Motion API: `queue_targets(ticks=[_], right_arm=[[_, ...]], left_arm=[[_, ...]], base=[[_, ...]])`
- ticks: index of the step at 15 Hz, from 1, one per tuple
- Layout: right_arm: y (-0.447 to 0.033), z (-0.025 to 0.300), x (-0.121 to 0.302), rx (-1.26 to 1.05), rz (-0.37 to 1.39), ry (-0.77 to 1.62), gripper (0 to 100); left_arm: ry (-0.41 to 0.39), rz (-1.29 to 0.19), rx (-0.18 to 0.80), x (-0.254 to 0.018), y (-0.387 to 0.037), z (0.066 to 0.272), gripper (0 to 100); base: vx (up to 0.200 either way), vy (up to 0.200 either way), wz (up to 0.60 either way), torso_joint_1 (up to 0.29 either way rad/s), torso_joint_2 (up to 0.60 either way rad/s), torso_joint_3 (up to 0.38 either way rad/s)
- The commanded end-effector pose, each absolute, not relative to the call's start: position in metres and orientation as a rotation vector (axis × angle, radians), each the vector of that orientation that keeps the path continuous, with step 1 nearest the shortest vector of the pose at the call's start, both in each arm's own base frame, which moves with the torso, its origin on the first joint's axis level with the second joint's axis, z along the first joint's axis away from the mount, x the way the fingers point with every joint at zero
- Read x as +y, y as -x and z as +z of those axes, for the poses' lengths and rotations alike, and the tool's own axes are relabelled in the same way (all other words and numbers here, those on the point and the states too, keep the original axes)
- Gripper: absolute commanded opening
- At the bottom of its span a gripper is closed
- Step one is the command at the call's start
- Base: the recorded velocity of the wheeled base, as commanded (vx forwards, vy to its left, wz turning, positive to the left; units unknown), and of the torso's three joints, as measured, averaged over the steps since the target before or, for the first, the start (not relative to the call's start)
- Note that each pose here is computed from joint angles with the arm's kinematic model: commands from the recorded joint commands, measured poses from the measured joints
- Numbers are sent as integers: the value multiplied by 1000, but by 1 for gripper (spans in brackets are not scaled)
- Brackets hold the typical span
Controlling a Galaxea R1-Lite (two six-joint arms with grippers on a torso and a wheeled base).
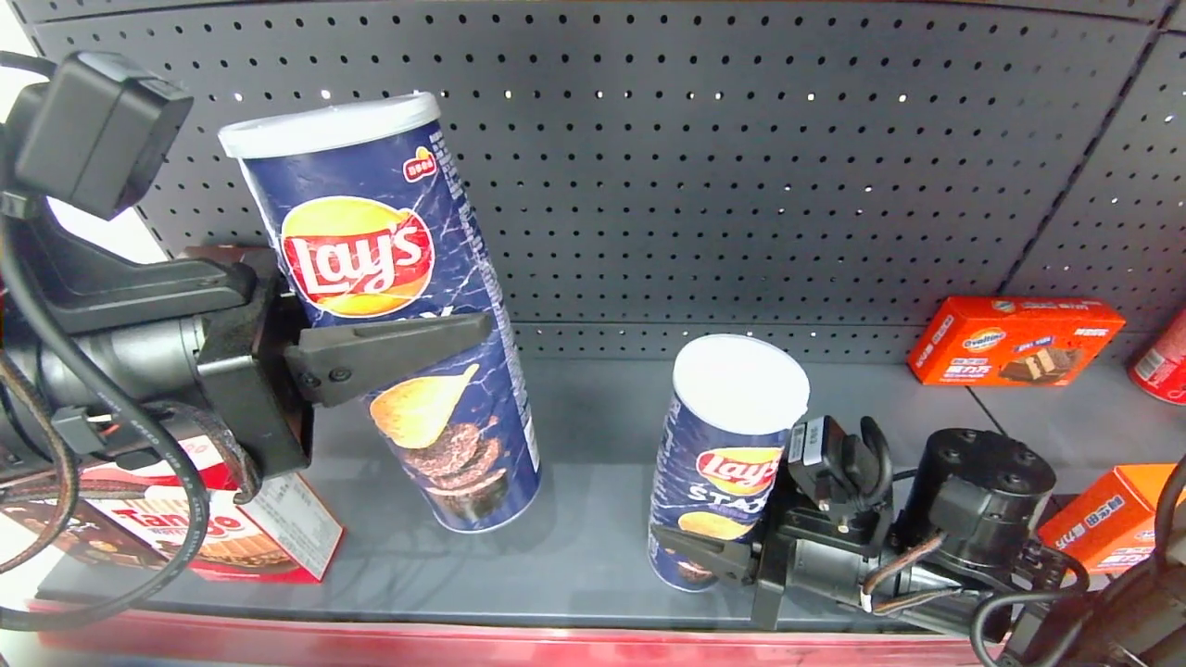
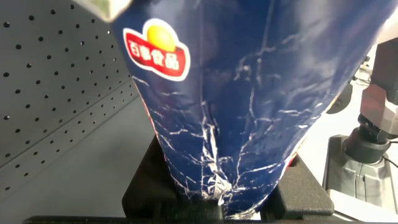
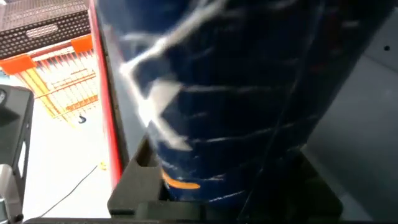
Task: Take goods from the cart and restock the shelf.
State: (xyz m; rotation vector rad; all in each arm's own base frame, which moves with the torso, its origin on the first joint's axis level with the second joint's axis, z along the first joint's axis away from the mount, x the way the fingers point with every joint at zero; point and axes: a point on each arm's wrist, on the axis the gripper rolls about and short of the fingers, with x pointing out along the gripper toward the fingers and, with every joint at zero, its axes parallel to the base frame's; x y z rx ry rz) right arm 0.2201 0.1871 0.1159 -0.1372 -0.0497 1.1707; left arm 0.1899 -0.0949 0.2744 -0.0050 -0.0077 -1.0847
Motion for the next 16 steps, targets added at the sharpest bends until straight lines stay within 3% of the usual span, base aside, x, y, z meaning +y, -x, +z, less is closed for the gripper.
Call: queue_targets(ticks=[1, 8, 13, 16], right_arm=[[-219, 116, 187, -49, 1173, 137, 100], [-193, 146, 163, -145, 1148, 128, 100], [-160, 180, 114, -283, 1044, 125, 100], [-136, 194, 72, -366, 886, 144, 100]], left_arm=[[5, -1085, -9, -95, -190, 275, 0], [6, -1088, -5, -95, -189, 274, 0], [4, -1091, -6, -96, -188, 274, 0], [0, -1074, -21, -95, -185, 276, 0]], base=[[0, 0, 0, 0, 0, 0], [0, 0, 0, 0, 0, 0], [0, 0, 0, 0, 0, 0], [0, 0, 0, 0, 0, 0]])
